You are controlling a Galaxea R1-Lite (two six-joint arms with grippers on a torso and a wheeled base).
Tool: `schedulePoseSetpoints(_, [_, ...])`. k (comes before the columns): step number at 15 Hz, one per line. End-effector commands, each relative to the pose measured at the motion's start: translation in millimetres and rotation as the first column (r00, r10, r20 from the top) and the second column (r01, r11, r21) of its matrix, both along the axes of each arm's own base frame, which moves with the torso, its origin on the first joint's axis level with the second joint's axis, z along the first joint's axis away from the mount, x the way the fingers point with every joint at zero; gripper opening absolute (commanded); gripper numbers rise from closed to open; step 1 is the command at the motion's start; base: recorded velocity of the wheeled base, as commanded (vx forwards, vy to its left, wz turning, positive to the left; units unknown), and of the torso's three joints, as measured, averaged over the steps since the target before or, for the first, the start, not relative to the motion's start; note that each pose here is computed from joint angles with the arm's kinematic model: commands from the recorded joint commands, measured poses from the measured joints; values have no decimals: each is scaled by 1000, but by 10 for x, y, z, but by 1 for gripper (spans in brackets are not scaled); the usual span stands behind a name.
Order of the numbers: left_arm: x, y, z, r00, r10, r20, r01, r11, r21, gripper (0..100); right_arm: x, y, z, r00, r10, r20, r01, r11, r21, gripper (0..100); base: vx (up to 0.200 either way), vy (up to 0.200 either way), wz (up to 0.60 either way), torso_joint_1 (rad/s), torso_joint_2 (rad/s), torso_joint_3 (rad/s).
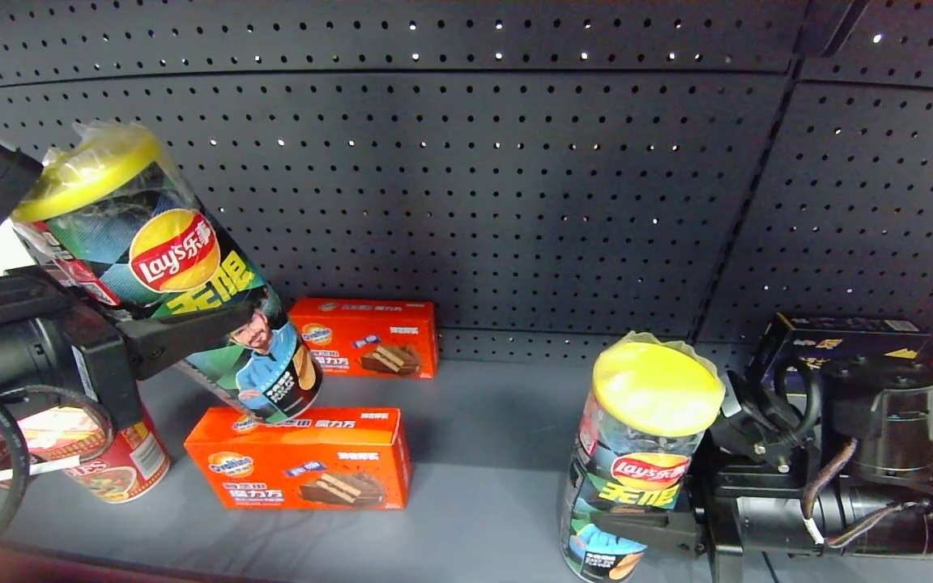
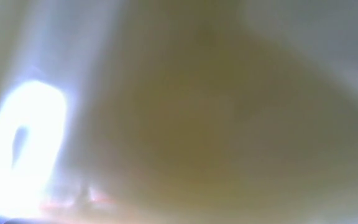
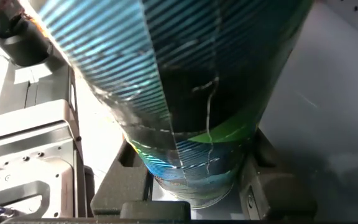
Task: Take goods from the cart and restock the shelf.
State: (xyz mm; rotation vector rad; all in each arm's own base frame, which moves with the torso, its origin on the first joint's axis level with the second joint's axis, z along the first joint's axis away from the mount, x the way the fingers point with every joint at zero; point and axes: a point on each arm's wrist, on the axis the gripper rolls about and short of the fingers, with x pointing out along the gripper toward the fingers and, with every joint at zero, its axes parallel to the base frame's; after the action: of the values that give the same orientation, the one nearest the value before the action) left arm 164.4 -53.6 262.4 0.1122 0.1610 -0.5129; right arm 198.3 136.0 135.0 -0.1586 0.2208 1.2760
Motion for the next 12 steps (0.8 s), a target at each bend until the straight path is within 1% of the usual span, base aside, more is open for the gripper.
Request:
schedulePoseSetpoints(1, [3,-1,-1,1000,0,0,0,1000,1,0,11,12,-30,1000,3,-11,-3,1000,-6,0,0,0,0,0,0,0])
schedulePoseSetpoints(5, [-1,1,-3,1000,0,-1,0,1000,-1,0,50,40,-57,1000,6,-15,-6,1000,-8,0,0,0,0,0,0,0])
schedulePoseSetpoints(6, [-1,1,-3,1000,0,-1,0,1000,-1,0,57,48,-67,1000,7,-15,-8,1000,-8,100,0,0,0,0,0,0])
schedulePoseSetpoints(8, [-11,3,-46,1000,0,-12,0,1000,1,0,64,65,-46,1000,6,-5,-6,1000,-3,100,0,0,0,0,0,0])
schedulePoseSetpoints(11, [-4,1,-4,1000,0,4,0,1000,-4,0,105,57,7,1000,-9,11,9,1000,9,100,0,0,0,0,0,0])
schedulePoseSetpoints(12, [14,-4,45,1000,-1,19,1,1000,-8,0,97,30,25,1000,-18,18,18,1000,13,100,0,0,0,0,0,0])
